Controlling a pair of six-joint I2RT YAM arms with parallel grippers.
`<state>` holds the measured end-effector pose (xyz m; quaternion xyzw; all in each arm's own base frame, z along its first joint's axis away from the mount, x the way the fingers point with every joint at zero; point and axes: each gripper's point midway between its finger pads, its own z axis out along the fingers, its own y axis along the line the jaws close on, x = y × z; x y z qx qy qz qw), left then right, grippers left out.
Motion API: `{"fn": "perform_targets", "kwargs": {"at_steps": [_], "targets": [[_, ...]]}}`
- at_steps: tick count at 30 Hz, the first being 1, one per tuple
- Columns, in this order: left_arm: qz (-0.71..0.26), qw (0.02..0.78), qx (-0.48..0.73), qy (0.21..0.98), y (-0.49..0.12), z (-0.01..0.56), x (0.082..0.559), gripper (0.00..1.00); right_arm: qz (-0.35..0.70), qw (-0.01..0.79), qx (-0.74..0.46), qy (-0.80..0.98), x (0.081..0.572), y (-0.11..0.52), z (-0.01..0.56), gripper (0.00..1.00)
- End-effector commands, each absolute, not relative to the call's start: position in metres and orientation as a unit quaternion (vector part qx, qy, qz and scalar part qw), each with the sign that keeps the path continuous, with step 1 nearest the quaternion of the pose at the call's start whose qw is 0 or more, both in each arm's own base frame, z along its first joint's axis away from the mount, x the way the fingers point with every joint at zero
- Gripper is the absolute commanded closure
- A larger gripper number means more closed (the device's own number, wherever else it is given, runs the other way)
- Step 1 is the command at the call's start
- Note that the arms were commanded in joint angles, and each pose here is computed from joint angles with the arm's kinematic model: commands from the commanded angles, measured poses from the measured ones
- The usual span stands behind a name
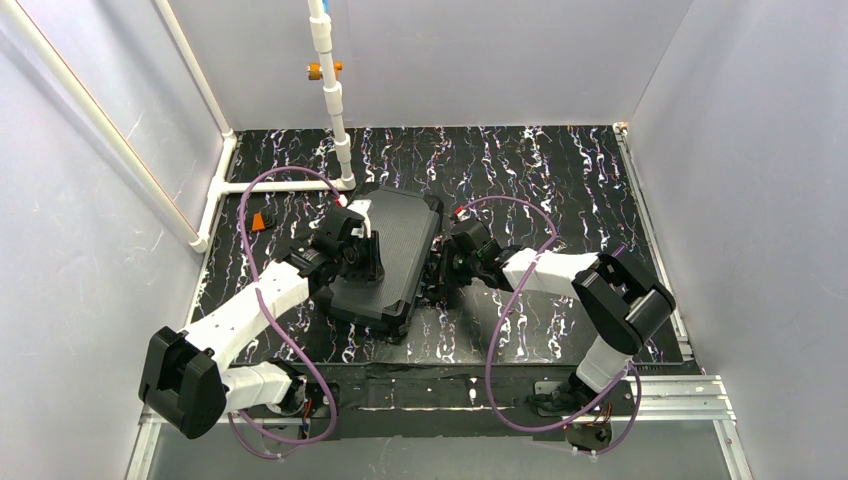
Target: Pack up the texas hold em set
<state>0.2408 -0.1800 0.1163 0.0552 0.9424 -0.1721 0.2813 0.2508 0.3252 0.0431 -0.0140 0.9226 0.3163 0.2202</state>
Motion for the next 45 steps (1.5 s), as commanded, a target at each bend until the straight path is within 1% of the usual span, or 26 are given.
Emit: {"fn": "perform_targets", "kwargs": {"at_steps": [1, 9, 15, 21, 29, 34, 41, 45], "targets": [[-0.122, 0.161, 0.064, 0.977, -0.157, 0.067, 0.189, 0.7, 0.315, 0.224, -0.025, 0.922, 0.252, 0.329, 0.045, 0.91], [-0.121, 0.16, 0.064, 0.978, -0.156, 0.066, 0.188, 0.7, 0.3, 0.252, -0.04, 0.919, 0.262, 0.327, 0.06, 0.9], [-0.122, 0.16, 0.064, 0.978, -0.157, 0.066, 0.189, 0.7, 0.305, 0.272, -0.046, 0.912, 0.267, 0.327, 0.082, 0.89], [-0.121, 0.159, 0.064, 0.978, -0.157, 0.066, 0.188, 0.7, 0.287, 0.283, -0.041, 0.914, 0.27, 0.319, 0.087, 0.89], [-0.123, 0.16, 0.063, 0.977, -0.157, 0.067, 0.188, 0.7, 0.285, 0.275, -0.042, 0.917, 0.272, 0.324, 0.074, 0.89], [-0.123, 0.16, 0.063, 0.977, -0.157, 0.066, 0.187, 0.7, 0.293, 0.282, -0.044, 0.912, 0.279, 0.332, 0.069, 0.89], [-0.124, 0.161, 0.063, 0.977, -0.157, 0.067, 0.187, 0.7, 0.278, 0.255, -0.039, 0.925, 0.276, 0.331, 0.034, 0.9], [-0.123, 0.16, 0.063, 0.978, -0.157, 0.066, 0.188, 0.7, 0.279, 0.252, -0.035, 0.926, 0.274, 0.33, 0.027, 0.9]]}}
